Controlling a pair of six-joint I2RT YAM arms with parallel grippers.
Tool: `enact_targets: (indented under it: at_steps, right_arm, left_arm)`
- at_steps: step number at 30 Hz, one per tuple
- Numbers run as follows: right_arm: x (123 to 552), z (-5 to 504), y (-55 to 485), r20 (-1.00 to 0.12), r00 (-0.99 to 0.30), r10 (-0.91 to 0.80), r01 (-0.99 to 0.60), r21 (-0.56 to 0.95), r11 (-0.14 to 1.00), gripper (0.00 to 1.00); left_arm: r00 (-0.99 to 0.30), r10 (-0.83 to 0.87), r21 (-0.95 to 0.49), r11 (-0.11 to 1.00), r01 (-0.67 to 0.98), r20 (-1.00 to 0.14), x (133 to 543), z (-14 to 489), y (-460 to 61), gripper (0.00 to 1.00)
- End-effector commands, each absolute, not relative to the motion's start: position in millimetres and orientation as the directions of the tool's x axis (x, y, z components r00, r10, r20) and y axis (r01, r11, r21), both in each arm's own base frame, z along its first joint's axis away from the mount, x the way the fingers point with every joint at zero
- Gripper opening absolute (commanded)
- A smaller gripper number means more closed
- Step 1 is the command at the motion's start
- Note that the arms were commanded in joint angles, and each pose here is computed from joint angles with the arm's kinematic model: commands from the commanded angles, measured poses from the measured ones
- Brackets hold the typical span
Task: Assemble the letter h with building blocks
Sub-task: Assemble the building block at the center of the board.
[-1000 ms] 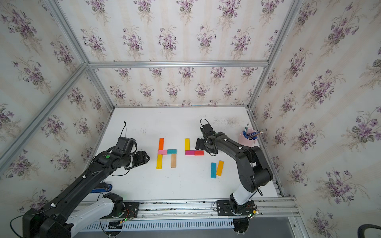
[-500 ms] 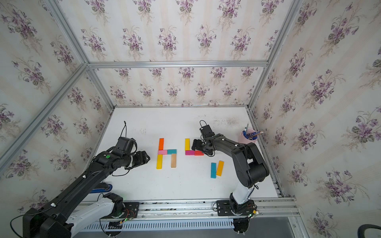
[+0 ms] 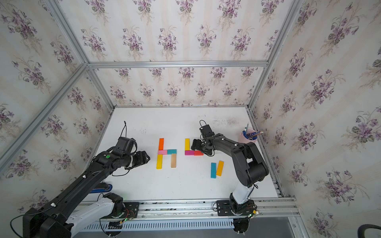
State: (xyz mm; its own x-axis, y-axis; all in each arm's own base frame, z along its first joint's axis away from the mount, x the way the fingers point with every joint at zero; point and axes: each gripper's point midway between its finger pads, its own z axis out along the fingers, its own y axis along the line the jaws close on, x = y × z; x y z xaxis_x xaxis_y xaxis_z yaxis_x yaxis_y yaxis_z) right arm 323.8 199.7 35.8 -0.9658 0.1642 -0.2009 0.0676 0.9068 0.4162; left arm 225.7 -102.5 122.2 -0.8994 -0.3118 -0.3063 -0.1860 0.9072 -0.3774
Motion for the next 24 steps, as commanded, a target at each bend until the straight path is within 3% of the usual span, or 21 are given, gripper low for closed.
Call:
enact_targets:
  at_steps: [1,7,13,18,24]
  right_arm:
    - [325,36,202,-0.202,-0.966,0.16,0.062,0.422,0.905,0.9]
    - [328,37,192,-0.225,-0.959,0.173,0.08,0.371,0.925,0.9]
    - [332,78,158,-0.374,-0.906,0.196,0.119,0.219,0.968,0.91]
    - [282,70,132,-0.363,-0.904,0.225,0.192,0.126,0.973,0.8]
    - [220,32,125,-0.283,-0.932,0.227,0.208,0.096,0.973,0.75]
  left_arm:
    - [-0.898,-0.305,-0.379,0.909,-0.175,-0.317,228,124,-103,0.75]
    - [-0.899,-0.306,-0.382,0.908,-0.175,-0.315,228,124,-104,0.75]
    - [-0.898,-0.304,-0.381,0.908,-0.173,-0.318,227,125,-103,0.75]
    - [-0.895,-0.311,-0.392,0.903,-0.173,-0.321,229,128,-105,0.75]
    - [-0.897,-0.31,-0.4,0.901,-0.171,-0.314,229,128,-107,0.75]
